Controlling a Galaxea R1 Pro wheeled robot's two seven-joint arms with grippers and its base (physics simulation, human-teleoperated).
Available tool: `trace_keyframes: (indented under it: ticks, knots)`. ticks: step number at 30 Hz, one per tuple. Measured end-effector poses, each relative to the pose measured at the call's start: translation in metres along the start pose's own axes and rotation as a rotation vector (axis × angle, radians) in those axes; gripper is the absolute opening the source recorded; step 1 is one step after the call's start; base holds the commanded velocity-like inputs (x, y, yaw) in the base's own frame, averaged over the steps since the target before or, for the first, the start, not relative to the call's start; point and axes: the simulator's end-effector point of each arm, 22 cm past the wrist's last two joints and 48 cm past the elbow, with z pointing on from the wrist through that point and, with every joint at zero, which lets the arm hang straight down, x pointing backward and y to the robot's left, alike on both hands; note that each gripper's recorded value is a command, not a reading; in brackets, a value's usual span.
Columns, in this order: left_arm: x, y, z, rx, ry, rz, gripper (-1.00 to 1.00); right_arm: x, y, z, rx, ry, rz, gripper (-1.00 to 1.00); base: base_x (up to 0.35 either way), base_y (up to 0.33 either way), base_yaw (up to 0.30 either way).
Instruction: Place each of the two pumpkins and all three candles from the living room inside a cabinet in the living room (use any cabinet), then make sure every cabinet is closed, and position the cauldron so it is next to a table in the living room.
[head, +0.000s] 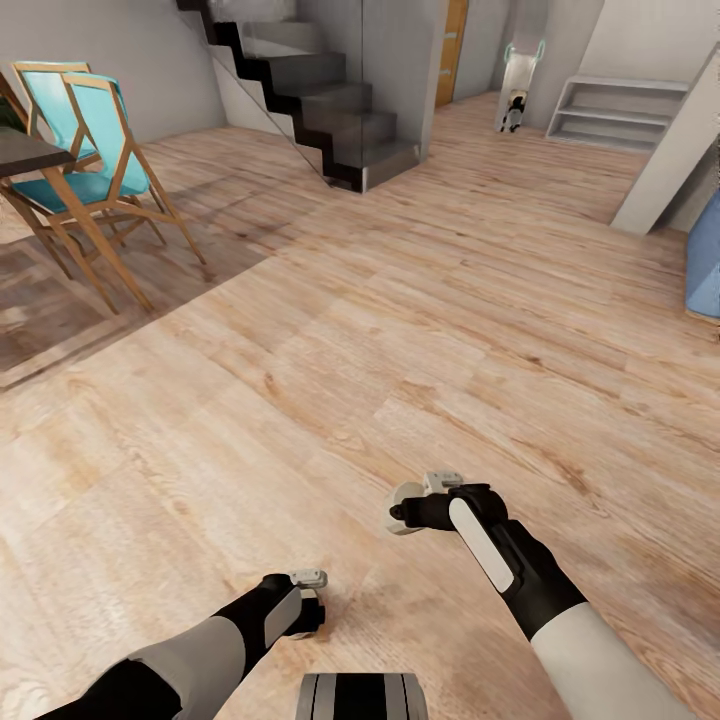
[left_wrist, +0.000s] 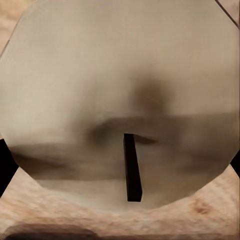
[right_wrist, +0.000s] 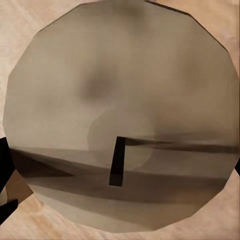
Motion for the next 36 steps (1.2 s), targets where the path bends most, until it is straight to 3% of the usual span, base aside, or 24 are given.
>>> trace_keyframes:
  ticks: [14,22,27,36]
  knots:
    - [-0.021,0.009,-0.023,-0.010,-0.056,-0.003,-1.00,-0.022,0.005,-0.027,0.002,-0.056,-0.009,-1.00,0.000,0.000,0.000]
    - [-0.032,0.019,-0.037,-0.011,-0.084,-0.029,-1.00,-0.031,0.006,-0.042,0.009,-0.084,-0.011,-1.00,0.000,0.000,0.011]
    - [-0.043,0.036,-0.047,-0.032,-0.112,-0.032,-1.00,-0.041,0.008,-0.055,0.011,-0.113,-0.017,-1.00,0.000,0.000,0.108]
    - [-0.058,0.040,-0.068,-0.019,-0.156,-0.055,-1.00,-0.056,0.015,-0.078,0.012,-0.162,-0.029,-1.00,0.000,0.000,0.196]
